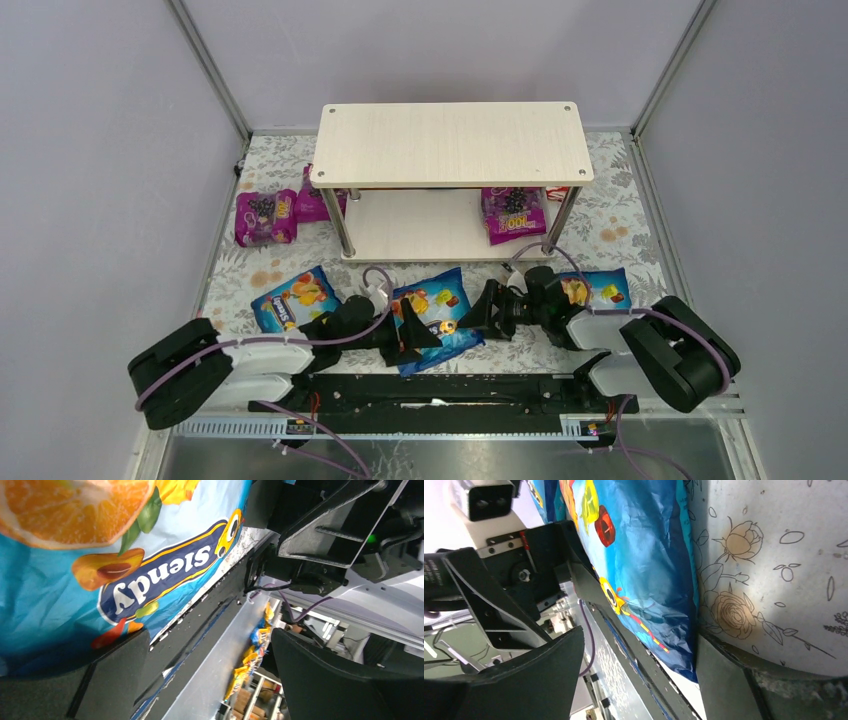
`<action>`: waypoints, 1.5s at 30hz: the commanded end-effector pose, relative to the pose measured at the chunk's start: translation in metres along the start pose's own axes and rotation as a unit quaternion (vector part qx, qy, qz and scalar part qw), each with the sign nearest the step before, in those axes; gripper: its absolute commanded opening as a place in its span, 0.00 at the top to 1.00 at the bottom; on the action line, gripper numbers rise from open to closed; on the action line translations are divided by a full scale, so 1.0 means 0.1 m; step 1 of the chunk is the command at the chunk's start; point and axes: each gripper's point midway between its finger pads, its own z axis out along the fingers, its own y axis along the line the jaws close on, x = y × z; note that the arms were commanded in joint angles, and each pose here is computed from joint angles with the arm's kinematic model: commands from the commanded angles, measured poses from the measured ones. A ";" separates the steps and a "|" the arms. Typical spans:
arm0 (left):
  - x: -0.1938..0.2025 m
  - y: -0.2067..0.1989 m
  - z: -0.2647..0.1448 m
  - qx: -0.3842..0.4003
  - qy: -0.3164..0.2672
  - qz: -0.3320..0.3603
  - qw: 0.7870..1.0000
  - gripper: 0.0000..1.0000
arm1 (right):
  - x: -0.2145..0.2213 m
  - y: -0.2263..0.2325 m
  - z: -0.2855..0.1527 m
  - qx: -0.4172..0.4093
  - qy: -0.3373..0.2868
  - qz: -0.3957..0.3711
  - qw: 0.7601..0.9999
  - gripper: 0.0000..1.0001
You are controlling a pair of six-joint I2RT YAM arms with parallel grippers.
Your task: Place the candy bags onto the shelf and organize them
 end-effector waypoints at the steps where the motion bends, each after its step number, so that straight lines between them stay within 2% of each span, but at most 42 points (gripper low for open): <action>1: 0.08 0.48 0.04 -0.056 0.001 -0.045 0.997 0.01 | -0.03 0.33 0.01 -0.081 -0.012 0.012 0.997 0.18; 8: 0.06 0.40 0.10 -0.048 0.006 -0.035 0.998 0.01 | -0.10 0.63 0.15 -0.115 -0.057 0.002 0.992 0.17; 15: 0.02 0.38 0.06 -0.044 -0.009 -0.025 0.999 0.01 | -0.17 0.68 0.10 -0.142 -0.092 -0.020 0.985 0.17; 19: 0.03 0.40 0.06 -0.048 -0.008 -0.025 0.999 0.01 | -0.29 0.43 0.11 -0.073 -0.102 -0.026 0.992 0.14; 21: 0.03 0.42 0.04 -0.049 -0.010 -0.031 0.998 0.01 | -0.37 0.24 0.07 -0.024 -0.110 -0.025 0.993 0.06; 23: 0.03 0.44 0.02 -0.049 -0.015 -0.034 0.998 0.01 | -0.37 0.12 0.03 0.012 -0.097 -0.036 0.995 0.00; 29: -0.01 0.44 0.02 -0.051 -0.026 -0.029 0.998 0.01 | -0.27 0.18 0.12 0.005 -0.017 -0.102 0.995 0.00; 32: -0.02 0.43 0.03 -0.051 -0.026 -0.024 0.998 0.01 | -0.24 0.25 0.21 -0.033 0.008 -0.099 0.994 0.00; 34: -0.03 0.43 0.04 -0.051 -0.026 -0.023 0.998 0.01 | -0.23 0.38 0.23 -0.082 0.004 -0.081 0.993 0.00; 37: -0.03 0.44 0.05 -0.052 -0.025 -0.024 0.998 0.01 | -0.21 0.61 0.18 -0.155 -0.020 -0.050 0.986 0.00; 40: -0.02 0.44 0.07 -0.052 -0.021 -0.027 0.998 0.01 | -0.17 0.71 0.20 -0.186 -0.044 -0.030 0.981 0.00; 42: -0.02 0.42 0.10 -0.051 -0.014 -0.022 0.998 0.01 | -0.19 0.67 0.22 -0.183 -0.069 -0.017 0.981 0.06; 44: -0.01 0.40 0.13 -0.053 -0.006 -0.014 0.999 0.01 | -0.22 0.63 0.21 -0.179 -0.090 -0.010 0.980 0.20; 45: -0.01 0.39 0.14 -0.053 -0.004 -0.012 0.999 0.01 | -0.24 0.61 0.21 -0.177 -0.099 -0.008 0.979 0.24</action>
